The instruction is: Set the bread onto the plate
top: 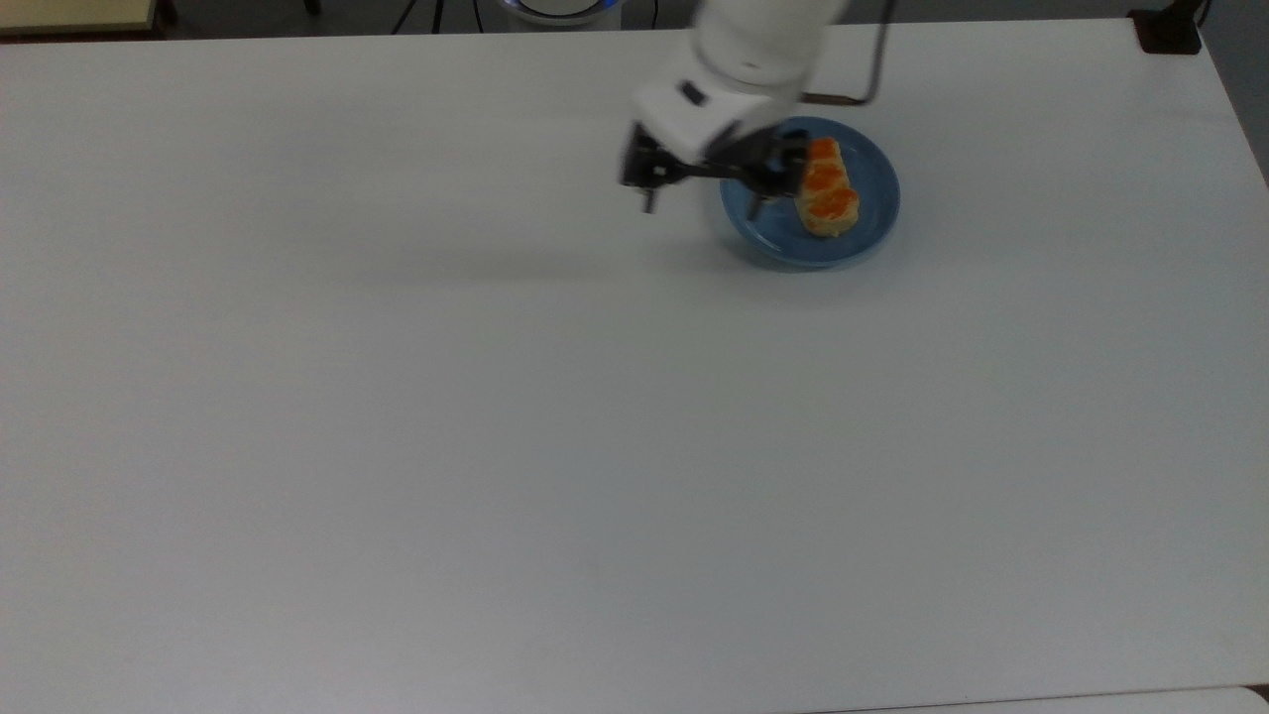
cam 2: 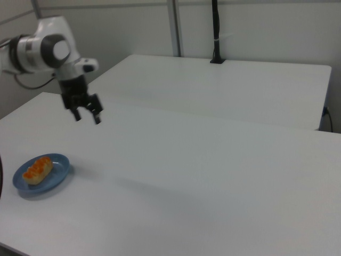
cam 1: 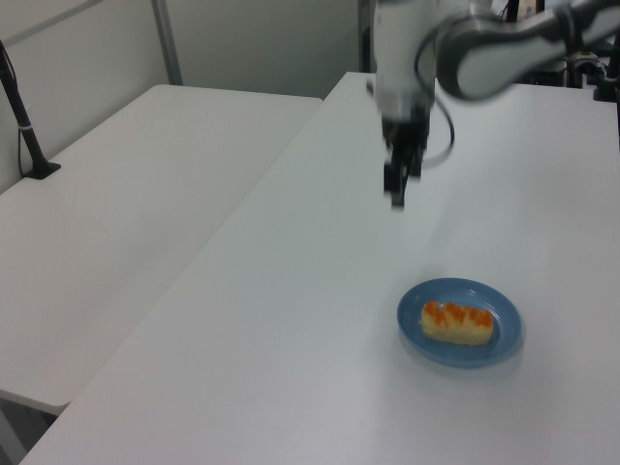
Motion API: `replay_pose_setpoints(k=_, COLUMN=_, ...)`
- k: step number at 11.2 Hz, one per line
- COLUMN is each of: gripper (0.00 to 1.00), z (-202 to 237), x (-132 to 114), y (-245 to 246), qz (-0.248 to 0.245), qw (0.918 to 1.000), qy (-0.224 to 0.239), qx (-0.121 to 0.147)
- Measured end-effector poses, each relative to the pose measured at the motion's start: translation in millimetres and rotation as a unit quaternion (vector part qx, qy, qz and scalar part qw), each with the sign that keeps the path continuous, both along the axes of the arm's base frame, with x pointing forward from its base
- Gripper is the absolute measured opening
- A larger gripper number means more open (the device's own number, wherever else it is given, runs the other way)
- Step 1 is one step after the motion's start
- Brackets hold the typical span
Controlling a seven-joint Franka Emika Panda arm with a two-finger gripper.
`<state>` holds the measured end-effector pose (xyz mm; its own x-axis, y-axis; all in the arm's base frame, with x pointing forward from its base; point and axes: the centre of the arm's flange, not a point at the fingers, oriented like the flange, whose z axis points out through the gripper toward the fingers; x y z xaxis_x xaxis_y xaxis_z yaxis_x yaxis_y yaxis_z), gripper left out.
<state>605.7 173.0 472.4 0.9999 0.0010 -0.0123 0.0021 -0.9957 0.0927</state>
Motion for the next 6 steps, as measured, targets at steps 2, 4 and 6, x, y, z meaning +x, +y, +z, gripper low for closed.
replay_pose_setpoints(k=2, gripper=1.00, z=53, x=-1, y=-85, qz=-0.005, qw=1.0000, qy=0.002, qx=-0.003)
replay_pose_setpoints(k=4, gripper=1.00, z=95, x=-23, y=-132, qz=-0.020, qw=0.9998, qy=0.004, qx=-0.005)
replay_pose_setpoints(k=6, gripper=1.00, z=117, x=-34, y=-143, qz=-0.030, qw=0.9995, qy=-0.007, qx=-0.005)
